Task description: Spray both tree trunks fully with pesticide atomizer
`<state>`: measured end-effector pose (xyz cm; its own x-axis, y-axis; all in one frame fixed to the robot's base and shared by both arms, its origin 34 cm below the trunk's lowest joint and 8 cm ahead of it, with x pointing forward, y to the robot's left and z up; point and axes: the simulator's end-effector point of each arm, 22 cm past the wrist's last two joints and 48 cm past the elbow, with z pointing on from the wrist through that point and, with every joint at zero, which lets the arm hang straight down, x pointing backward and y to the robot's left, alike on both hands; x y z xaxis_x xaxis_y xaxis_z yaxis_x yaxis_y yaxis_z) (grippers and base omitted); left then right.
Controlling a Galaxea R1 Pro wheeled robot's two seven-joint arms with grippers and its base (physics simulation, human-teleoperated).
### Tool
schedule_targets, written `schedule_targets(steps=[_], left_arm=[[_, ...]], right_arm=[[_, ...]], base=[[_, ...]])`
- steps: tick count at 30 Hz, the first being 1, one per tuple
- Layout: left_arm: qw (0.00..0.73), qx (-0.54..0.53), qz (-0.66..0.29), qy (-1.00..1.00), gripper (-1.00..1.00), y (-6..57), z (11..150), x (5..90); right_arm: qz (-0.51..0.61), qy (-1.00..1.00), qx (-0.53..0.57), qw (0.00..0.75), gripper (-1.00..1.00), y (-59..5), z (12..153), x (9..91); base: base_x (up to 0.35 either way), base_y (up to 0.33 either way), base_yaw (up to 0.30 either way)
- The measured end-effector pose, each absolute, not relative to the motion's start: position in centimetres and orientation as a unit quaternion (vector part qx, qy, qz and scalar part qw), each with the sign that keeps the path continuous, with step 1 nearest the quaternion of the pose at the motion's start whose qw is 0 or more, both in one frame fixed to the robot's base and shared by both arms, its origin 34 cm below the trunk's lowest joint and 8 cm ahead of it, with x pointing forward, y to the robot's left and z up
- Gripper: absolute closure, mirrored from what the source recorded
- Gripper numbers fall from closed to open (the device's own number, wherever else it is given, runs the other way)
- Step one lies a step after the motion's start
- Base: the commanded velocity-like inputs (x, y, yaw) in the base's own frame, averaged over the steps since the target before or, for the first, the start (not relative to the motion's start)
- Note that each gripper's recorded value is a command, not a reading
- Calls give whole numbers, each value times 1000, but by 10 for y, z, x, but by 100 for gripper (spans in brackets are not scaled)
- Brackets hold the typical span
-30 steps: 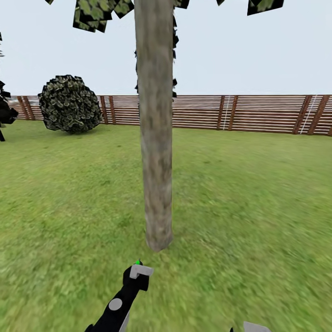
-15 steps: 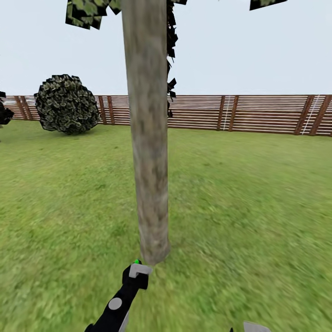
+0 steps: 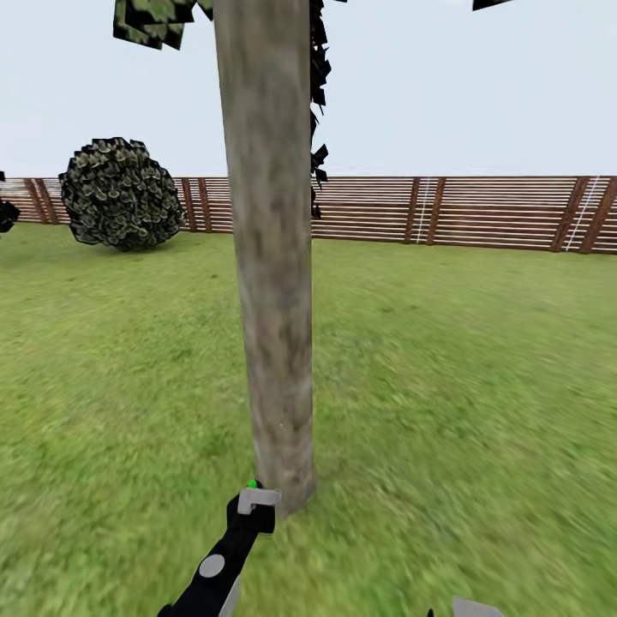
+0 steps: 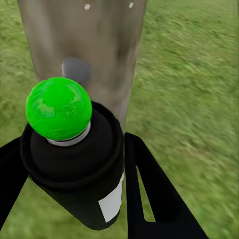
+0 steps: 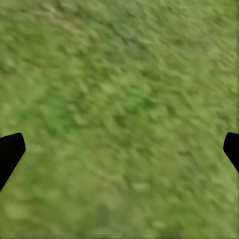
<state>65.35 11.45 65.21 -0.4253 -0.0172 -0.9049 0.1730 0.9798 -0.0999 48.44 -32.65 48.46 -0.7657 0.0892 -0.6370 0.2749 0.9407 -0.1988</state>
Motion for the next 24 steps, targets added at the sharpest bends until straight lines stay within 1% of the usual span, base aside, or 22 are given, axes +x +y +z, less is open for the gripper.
schedule_targets(steps=[9, 16, 24], left_arm=[[543, 47, -90, 834, 100, 114, 656, 655], [543, 47, -90, 834, 100, 114, 656, 656], [537, 47, -90, 838, 100, 114, 653, 654]], right_arm=[[-142, 929, 98, 328, -100, -327, 484, 485], [-142, 929, 98, 327, -100, -327, 484, 485], [-143, 929, 98, 327, -100, -328, 484, 483]], base=[[29, 3, 0], [-171, 10, 0], [-35, 0, 0]])
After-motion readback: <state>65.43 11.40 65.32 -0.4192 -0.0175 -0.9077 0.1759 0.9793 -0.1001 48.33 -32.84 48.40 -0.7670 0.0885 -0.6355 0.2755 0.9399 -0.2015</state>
